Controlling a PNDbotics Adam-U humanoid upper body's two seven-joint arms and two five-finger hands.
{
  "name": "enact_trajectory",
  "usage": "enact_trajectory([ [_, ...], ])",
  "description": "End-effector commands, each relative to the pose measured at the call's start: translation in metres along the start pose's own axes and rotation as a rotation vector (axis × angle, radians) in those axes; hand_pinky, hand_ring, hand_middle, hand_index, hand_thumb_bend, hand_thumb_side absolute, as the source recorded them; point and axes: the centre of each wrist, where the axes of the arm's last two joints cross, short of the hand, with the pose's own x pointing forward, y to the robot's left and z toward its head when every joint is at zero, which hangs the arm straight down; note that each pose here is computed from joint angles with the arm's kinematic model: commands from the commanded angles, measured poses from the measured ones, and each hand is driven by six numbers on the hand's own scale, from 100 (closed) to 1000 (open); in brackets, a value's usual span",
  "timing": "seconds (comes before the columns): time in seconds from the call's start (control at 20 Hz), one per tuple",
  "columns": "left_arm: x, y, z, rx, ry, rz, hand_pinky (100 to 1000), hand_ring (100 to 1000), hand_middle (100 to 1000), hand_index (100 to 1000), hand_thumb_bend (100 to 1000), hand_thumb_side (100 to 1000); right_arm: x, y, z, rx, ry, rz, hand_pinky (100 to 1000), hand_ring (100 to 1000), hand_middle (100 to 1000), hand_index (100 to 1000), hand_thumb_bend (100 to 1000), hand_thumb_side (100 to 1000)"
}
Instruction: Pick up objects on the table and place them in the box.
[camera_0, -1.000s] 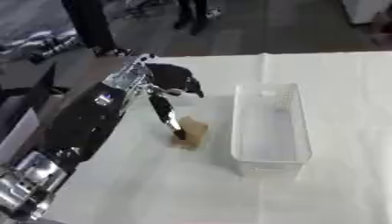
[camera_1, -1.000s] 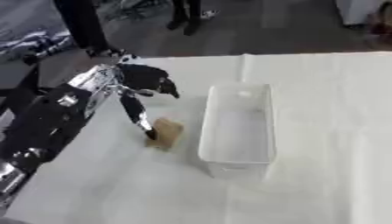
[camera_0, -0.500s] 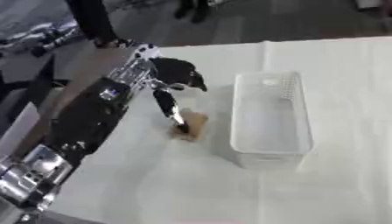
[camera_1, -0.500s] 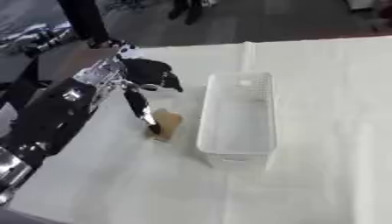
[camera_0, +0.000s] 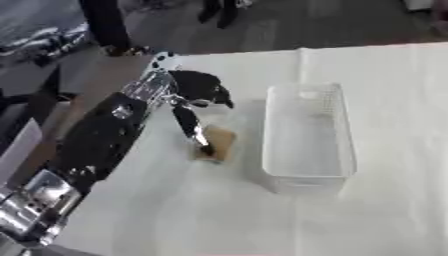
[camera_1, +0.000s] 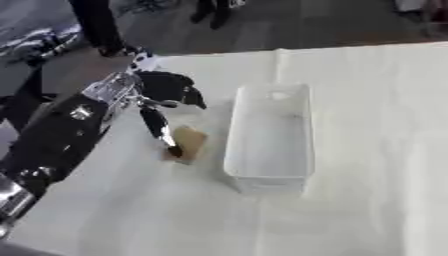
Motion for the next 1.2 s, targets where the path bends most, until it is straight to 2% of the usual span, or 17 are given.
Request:
enact_trajectory([
  [0.05, -0.01, 0.007, 0.009, -0.015, 0.028, -0.026, 945, 801, 812, 929, 1000, 1000, 0.001, 0.002, -0.007, 0.017, -0.023, -0.005, 100, 103, 152, 421, 116, 984],
  [0.5, -0.007, 0.002, 0.004, -0.052, 0.017, -0.034, 944, 796, 809, 927, 1000, 1000, 0.003, 0.0, -0.006, 0.021, -0.017, 0.004, 100, 102, 152, 421, 117, 985],
  [0.75, 0.001, 0.005, -0.004, -0.044, -0.036, -0.063, 951, 802, 814, 935, 1000, 1000, 0.002, 0.0, -0.006, 0.023, -0.016, 0.002, 100, 102, 151, 421, 116, 988],
  [0.9, 0.006, 0.008, -0.01, -0.052, -0.056, -0.095, 952, 795, 788, 910, 1000, 1000, 0.002, 0.001, -0.006, 0.022, -0.016, 0.002, 100, 103, 151, 421, 115, 990],
  [1.05, 0.01, 0.01, -0.015, -0.063, -0.062, -0.116, 943, 778, 769, 904, 1000, 1000, 0.002, 0.001, -0.006, 0.021, -0.019, 0.001, 100, 104, 150, 421, 111, 993],
  [1.15, 0.011, 0.01, -0.017, -0.072, -0.062, -0.129, 928, 744, 750, 897, 1000, 1000, 0.002, 0.001, -0.006, 0.02, -0.023, 0.0, 100, 104, 150, 421, 109, 995],
  [1.2, 0.011, 0.01, -0.017, -0.075, -0.06, -0.135, 886, 699, 730, 886, 1000, 1000, 0.002, 0.001, -0.007, 0.02, -0.025, 0.0, 100, 104, 150, 421, 107, 996],
])
